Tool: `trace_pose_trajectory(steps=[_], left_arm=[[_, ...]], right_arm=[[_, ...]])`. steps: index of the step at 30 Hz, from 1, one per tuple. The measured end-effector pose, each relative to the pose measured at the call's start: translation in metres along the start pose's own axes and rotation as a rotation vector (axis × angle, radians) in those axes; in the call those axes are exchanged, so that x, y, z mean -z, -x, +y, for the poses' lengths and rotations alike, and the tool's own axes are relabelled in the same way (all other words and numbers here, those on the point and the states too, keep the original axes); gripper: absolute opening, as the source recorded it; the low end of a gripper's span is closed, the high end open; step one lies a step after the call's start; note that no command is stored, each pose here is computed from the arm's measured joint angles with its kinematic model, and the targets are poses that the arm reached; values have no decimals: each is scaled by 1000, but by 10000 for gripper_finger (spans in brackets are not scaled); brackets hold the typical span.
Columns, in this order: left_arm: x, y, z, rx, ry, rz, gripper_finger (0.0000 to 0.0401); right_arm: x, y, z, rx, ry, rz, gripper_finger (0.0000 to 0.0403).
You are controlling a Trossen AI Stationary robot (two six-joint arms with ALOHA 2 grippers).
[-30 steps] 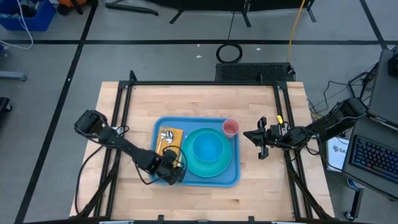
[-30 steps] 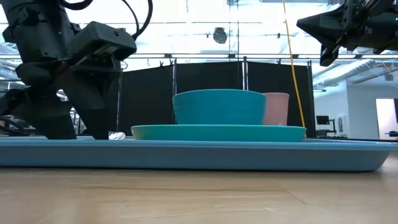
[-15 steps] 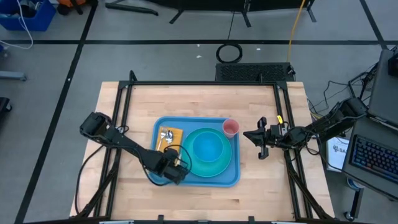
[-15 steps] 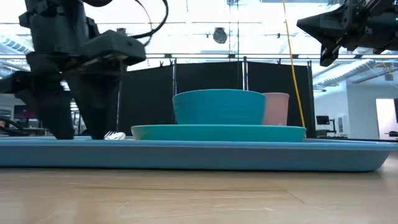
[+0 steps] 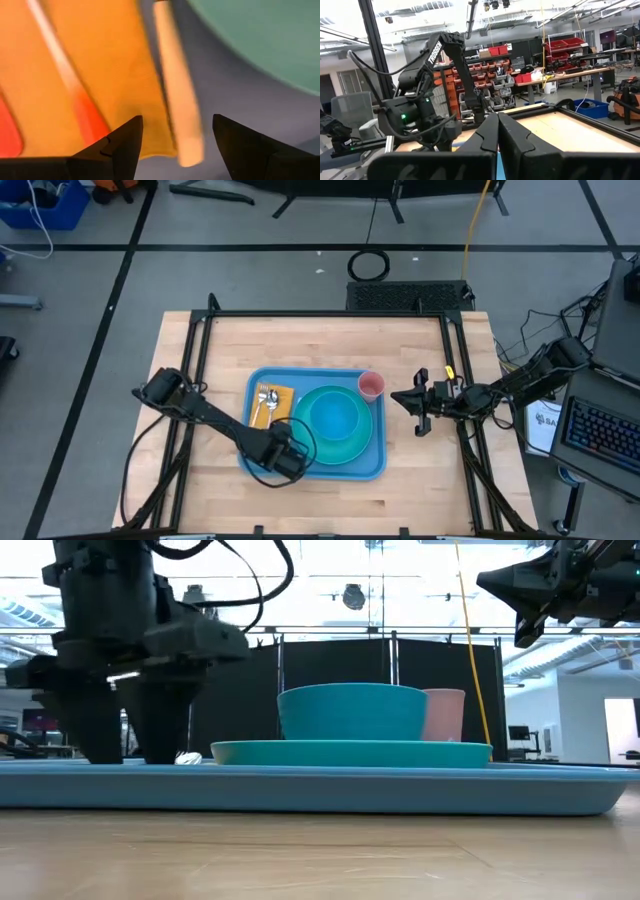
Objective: Set up tray
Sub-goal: Adjust the yellow knife on the yellow napkin on the blue serving tray
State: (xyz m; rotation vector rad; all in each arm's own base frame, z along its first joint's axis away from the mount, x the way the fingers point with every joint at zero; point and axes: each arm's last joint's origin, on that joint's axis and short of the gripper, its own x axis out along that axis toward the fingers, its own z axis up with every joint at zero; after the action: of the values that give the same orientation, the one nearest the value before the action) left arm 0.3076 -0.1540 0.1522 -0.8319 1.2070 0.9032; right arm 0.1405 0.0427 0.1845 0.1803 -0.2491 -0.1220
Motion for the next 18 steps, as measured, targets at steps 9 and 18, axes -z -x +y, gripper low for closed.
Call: trace_pose_trajectory(steps=[9, 18], left_arm=[[-1, -12, -2, -34, -5, 17, 221], [-1, -13, -1, -43, 13, 9, 171]], right_arm=[[0, 0, 0, -1, 0, -1, 0], [0, 0, 0, -1, 0, 0, 0]])
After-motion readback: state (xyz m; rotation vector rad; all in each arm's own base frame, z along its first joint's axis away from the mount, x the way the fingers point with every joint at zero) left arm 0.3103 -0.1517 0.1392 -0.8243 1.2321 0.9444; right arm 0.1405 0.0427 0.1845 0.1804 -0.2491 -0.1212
